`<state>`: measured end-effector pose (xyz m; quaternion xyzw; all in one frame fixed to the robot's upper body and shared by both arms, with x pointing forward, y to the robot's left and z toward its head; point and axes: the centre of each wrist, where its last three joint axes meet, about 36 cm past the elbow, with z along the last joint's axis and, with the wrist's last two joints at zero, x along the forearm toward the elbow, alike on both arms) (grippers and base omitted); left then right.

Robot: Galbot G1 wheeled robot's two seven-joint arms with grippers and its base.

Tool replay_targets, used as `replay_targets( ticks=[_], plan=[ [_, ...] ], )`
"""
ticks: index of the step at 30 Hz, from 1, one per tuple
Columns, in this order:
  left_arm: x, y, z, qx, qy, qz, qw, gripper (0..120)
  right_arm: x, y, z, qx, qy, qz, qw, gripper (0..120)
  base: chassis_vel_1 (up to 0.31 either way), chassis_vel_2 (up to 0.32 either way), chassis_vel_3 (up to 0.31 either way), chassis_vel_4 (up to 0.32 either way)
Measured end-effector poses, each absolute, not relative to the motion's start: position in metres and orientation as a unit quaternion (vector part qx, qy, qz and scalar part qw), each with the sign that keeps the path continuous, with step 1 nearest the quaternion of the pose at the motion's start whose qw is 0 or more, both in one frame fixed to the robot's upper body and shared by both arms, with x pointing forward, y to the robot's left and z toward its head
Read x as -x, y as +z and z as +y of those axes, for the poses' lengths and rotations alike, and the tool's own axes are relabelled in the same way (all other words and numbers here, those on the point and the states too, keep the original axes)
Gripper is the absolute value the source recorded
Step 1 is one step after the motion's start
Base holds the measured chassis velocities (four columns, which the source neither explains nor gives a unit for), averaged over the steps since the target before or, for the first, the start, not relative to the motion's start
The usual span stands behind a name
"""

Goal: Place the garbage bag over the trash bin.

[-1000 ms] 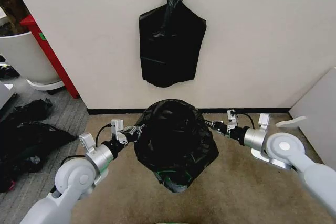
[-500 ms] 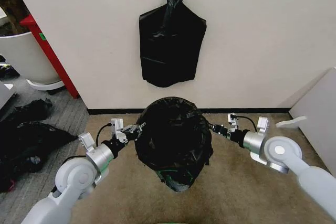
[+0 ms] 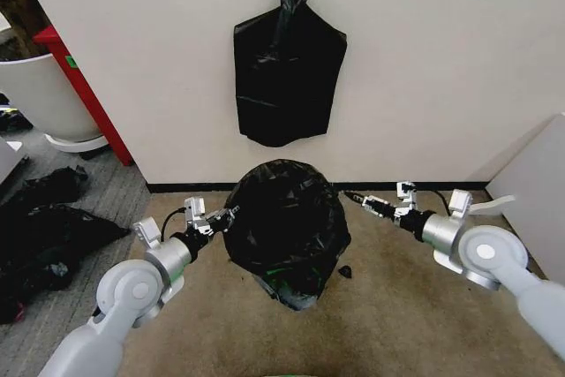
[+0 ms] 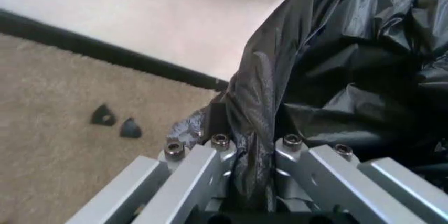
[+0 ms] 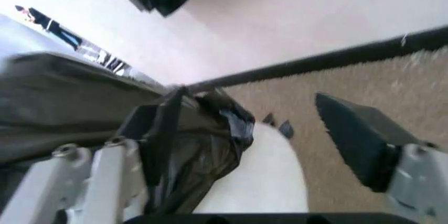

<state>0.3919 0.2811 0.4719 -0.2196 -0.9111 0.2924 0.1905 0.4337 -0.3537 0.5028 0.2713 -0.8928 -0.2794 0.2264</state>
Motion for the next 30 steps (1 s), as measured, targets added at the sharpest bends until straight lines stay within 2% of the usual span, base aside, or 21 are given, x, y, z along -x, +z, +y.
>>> replay_targets(
  ticks=[2, 4, 7, 9, 10, 12, 15, 20, 30],
  plan=[
    [-0.396, 0.475, 0.280, 0.181, 0.290, -0.916, 0.209, 3, -0.431, 0.505, -0.365, -0.278, -0.278, -0.895, 0.211, 84, 0.000, 0.000, 0.000, 0.000],
    [-0.397, 0.476, 0.280, 0.174, 0.291, -0.917, 0.211, 3, -0.430, 0.504, -0.368, -0.280, -0.278, -0.895, 0.209, 86, 0.000, 0.000, 0.000, 0.000],
    [-0.406, 0.482, 0.278, 0.121, 0.299, -0.919, 0.228, 3, -0.422, 0.493, -0.382, -0.316, -0.265, -0.886, 0.211, 98, 0.000, 0.000, 0.000, 0.000],
    [-0.406, 0.483, 0.277, 0.112, 0.300, -0.919, 0.230, 3, -0.420, 0.490, -0.381, -0.331, -0.263, -0.880, 0.214, 99, 0.000, 0.000, 0.000, 0.000],
    [-0.408, 0.487, 0.276, 0.093, 0.305, -0.919, 0.233, 3, -0.413, 0.470, -0.377, -0.387, -0.260, -0.854, 0.232, 100, 0.000, 0.000, 0.000, 0.000],
    [-0.412, 0.493, 0.274, 0.089, 0.310, -0.919, 0.228, 3, -0.409, 0.451, -0.380, -0.424, -0.262, -0.831, 0.248, 100, 0.000, 0.000, 0.000, 0.000],
    [-0.416, 0.499, 0.274, 0.088, 0.315, -0.918, 0.223, 3, -0.403, 0.435, -0.381, -0.445, -0.257, -0.815, 0.268, 100, 0.000, 0.000, 0.000, 0.000],
    [-0.420, 0.508, 0.272, 0.092, 0.331, -0.914, 0.217, 3, -0.389, 0.408, -0.368, -0.443, -0.299, -0.792, 0.295, 100, 0.000, 0.000, 0.000, 0.000],
    [-0.420, 0.512, 0.268, 0.104, 0.351, -0.905, 0.217, 3, -0.382, 0.385, -0.342, -0.403, -0.389, -0.779, 0.283, 100, 0.000, 0.000, 0.000, 0.000]
  ],
)
